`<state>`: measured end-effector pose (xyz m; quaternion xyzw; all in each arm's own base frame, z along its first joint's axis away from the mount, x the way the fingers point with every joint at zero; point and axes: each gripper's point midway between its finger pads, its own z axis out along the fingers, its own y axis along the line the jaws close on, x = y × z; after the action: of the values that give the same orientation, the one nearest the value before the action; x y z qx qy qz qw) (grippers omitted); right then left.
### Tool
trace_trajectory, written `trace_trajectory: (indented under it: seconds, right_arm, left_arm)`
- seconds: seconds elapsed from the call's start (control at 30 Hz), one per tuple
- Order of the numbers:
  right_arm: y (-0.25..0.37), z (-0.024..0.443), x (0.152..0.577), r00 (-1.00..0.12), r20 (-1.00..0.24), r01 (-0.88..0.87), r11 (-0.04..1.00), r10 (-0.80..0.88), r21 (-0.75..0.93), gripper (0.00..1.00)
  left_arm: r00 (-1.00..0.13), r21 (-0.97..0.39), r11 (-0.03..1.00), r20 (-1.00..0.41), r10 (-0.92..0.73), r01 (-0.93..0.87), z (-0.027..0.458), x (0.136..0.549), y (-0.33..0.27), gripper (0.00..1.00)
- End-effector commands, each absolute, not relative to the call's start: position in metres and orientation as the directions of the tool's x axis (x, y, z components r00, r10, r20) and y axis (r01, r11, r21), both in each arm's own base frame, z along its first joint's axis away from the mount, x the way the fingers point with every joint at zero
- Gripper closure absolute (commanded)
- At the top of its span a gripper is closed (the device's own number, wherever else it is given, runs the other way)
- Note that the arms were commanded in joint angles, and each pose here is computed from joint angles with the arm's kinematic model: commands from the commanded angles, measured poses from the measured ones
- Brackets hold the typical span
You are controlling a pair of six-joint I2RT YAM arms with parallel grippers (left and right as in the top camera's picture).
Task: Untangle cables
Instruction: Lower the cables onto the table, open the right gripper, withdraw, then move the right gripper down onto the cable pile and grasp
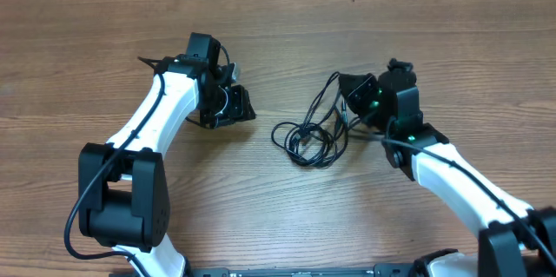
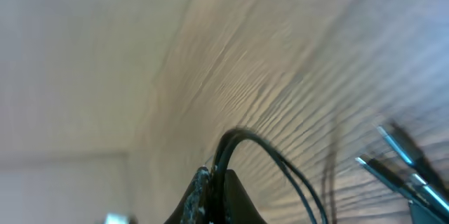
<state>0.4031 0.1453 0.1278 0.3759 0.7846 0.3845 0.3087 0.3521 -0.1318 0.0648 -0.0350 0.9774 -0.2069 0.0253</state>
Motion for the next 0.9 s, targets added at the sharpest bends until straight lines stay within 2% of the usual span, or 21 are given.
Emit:
trace_trajectory:
  seconds: [0.0,0.03,0.1,0.2,0.3,0.37,0.43,0.47,0.5,0.53,0.57,0.6,0.73,0.87]
  right_arm:
    - [0.124,0.132,0.42,-0.32,0.098,0.503,0.081,0.942,0.861,0.93]
    - [0.12,0.133,0.422,-0.299,0.141,0.51,0.033,0.944,0.859,0.93]
    - [0.107,0.144,0.431,-0.276,0.146,0.473,0.002,0.95,0.881,0.93]
    - [0.077,0.151,0.441,-0.232,0.09,0.43,0.019,0.969,0.903,0.93]
    - [0.042,0.147,0.445,-0.184,-0.04,0.422,0.116,0.982,0.899,0.93]
    - [0.029,0.141,0.443,-0.205,-0.118,0.432,0.198,0.972,0.88,0.91]
    - [0.031,0.135,0.438,-0.304,-0.198,0.417,0.317,0.932,0.852,0.74]
    - [0.041,0.132,0.434,-0.409,-0.26,0.367,0.418,0.875,0.831,0.64]
    - [0.048,0.131,0.43,-0.475,-0.292,0.326,0.475,0.83,0.817,0.52]
    - [0.059,0.127,0.424,-0.556,-0.323,0.272,0.535,0.765,0.8,0.35]
    - [0.067,0.124,0.418,-0.609,-0.337,0.235,0.569,0.718,0.788,0.08]
    - [0.073,0.118,0.41,-0.654,-0.326,0.224,0.586,0.683,0.779,0.0]
    - [0.087,0.098,0.382,-0.75,-0.21,0.271,0.581,0.627,0.767,0.01]
    - [0.107,0.1,0.363,-0.846,-0.211,0.151,0.599,0.49,0.786,0.17]
  left_arm:
    - [-0.995,-0.397,0.915,-0.03,-0.093,-0.073,0.064,0.355,-0.129,0.5]
    - [-0.995,-0.396,0.915,-0.028,-0.093,-0.074,0.064,0.354,-0.129,0.5]
    - [-0.995,-0.395,0.915,-0.024,-0.092,-0.076,0.063,0.353,-0.129,0.5]
    - [-0.996,-0.394,0.916,-0.019,-0.092,-0.077,0.063,0.352,-0.128,0.51]
    - [-0.996,-0.394,0.916,-0.021,-0.091,-0.076,0.063,0.352,-0.129,0.51]
    - [-0.996,-0.394,0.916,-0.024,-0.086,-0.069,0.063,0.352,-0.129,0.51]
    - [-0.996,-0.394,0.916,-0.024,-0.086,-0.069,0.063,0.352,-0.129,0.51]
    - [-0.996,-0.394,0.916,-0.024,-0.086,-0.069,0.063,0.352,-0.129,0.51]
    - [-0.996,-0.394,0.917,-0.025,-0.086,-0.069,0.063,0.353,-0.129,0.51]
    - [-0.996,-0.395,0.916,-0.026,-0.086,-0.068,0.063,0.353,-0.129,0.51]
    - [-0.996,-0.395,0.916,-0.028,-0.086,-0.068,0.063,0.353,-0.129,0.51]
    - [-0.996,-0.396,0.916,-0.03,-0.086,-0.067,0.064,0.354,-0.129,0.51]
    - [-0.996,-0.396,0.916,-0.031,-0.086,-0.066,0.064,0.354,-0.129,0.51]
    - [-0.996,-0.396,0.916,-0.032,-0.086,-0.066,0.064,0.354,-0.129,0.5]
